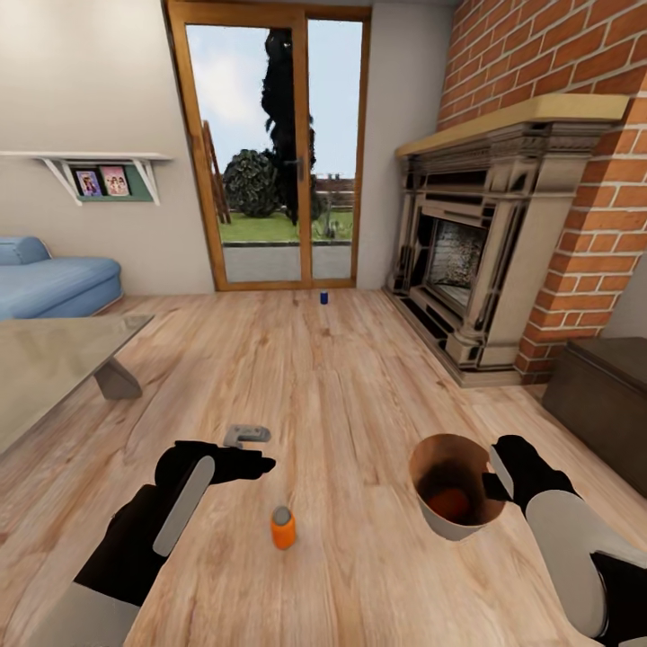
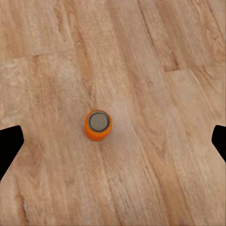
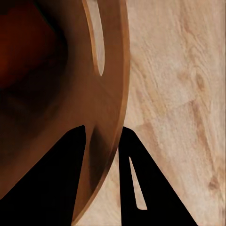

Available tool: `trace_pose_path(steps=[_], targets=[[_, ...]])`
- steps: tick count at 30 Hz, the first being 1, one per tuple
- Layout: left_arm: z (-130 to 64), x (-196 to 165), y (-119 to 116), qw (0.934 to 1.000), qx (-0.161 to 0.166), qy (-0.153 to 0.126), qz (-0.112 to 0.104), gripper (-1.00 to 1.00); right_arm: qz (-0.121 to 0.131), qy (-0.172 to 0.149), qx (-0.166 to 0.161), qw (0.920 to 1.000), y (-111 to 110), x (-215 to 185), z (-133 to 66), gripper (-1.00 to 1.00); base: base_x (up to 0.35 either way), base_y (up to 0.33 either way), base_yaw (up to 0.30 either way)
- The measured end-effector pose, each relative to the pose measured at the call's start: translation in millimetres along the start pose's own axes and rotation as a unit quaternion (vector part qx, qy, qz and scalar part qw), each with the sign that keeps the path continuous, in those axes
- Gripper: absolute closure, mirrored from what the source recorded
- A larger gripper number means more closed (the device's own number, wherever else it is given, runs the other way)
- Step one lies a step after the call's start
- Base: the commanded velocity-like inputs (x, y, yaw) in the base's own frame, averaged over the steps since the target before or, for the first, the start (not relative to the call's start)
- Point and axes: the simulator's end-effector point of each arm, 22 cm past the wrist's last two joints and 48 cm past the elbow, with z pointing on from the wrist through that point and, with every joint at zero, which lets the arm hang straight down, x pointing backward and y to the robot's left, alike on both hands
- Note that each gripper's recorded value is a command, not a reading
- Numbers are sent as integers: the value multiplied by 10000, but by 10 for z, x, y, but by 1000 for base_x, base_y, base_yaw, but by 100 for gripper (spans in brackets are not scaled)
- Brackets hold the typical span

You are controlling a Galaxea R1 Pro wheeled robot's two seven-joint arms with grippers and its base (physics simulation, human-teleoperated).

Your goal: Put the three can of soda from the living room inside the tash can in the kitchen.

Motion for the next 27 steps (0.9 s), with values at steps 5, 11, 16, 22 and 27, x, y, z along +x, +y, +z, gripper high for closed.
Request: trace_pose_path(steps=[5,11,16,22,27], targets=[[14,16,-29,10000,26,23,-18,-100,29,-6,-68,10000,48,-3,-5,100,247,0,0],[17,23,-34,10000,31,30,-24,-100,-15,-11,-29,10000,44,-4,-7,100,61,0,0],[19,29,-34,10000,30,35,-25,-100,-27,-12,-14,10000,40,-5,-8,100,12,0,0],[20,30,-32,10000,26,36,-24,-100,-8,-10,-41,10000,51,-4,-8,100,2,0,0],[22,37,-21,10000,-1,40,-14,-100,-18,-9,-35,10000,52,-3,-8,100,0,0,0]])
